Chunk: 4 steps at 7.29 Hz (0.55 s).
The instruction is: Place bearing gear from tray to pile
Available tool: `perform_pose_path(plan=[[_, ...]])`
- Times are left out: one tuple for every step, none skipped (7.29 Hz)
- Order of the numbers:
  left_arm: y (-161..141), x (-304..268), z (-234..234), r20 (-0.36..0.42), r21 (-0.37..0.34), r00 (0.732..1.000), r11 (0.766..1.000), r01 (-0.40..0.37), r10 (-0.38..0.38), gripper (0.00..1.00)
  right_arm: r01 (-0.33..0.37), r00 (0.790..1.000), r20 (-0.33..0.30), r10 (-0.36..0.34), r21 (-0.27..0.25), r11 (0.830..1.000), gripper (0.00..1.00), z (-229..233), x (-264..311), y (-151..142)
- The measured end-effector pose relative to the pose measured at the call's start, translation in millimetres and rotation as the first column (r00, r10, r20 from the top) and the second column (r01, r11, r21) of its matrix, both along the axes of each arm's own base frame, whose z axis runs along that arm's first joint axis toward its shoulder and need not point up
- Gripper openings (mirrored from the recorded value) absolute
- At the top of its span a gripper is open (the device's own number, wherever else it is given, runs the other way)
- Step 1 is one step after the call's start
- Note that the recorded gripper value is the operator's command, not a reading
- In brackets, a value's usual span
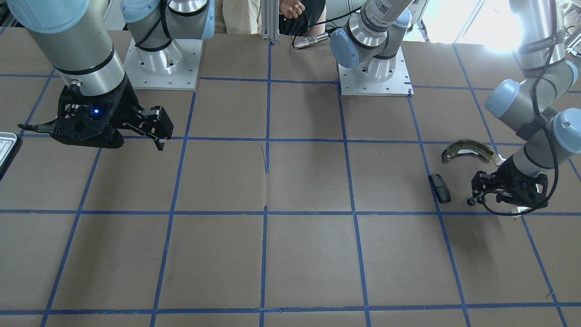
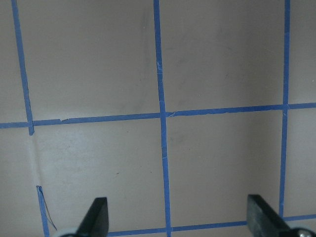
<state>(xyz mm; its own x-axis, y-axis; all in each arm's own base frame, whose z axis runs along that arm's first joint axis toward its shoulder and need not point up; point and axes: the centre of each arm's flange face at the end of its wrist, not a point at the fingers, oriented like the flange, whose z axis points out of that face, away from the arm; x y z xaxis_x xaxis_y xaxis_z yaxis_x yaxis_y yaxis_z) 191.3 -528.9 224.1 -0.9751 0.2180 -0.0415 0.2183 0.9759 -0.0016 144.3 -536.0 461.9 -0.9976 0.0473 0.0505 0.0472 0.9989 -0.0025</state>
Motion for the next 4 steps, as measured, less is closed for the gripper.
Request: perform_pose_path(plan=[[-11.3, -47.0, 25.2, -0.005, -0.010, 1.000, 1.000, -0.004, 0.004, 0.85, 0.000, 1.000, 0.000, 0.000, 0.000, 1.000, 1.00, 0.0, 0.0, 0.0], [-25.3, -96.5, 59.8, -0.006, -0.024, 1.000, 1.000, -0.015, 0.014, 0.86, 0.000, 1.000, 0.000, 0.000, 0.000, 1.000, 1.00, -0.1, 0.0, 0.0], [-38.5, -147.6, 100.5, -0.013, -0.024, 0.998, 0.998, -0.057, 0.057, 0.90, 0.000, 1.000, 0.000, 0.000, 0.000, 1.000, 1.00, 0.0, 0.0, 0.0], [-44.5, -202.7, 140.1, -0.023, -0.003, 0.993, 0.993, -0.117, 0.117, 1.00, 0.000, 1.000, 0.000, 0.000, 0.000, 1.000, 1.00, 0.2, 0.0, 0.0]])
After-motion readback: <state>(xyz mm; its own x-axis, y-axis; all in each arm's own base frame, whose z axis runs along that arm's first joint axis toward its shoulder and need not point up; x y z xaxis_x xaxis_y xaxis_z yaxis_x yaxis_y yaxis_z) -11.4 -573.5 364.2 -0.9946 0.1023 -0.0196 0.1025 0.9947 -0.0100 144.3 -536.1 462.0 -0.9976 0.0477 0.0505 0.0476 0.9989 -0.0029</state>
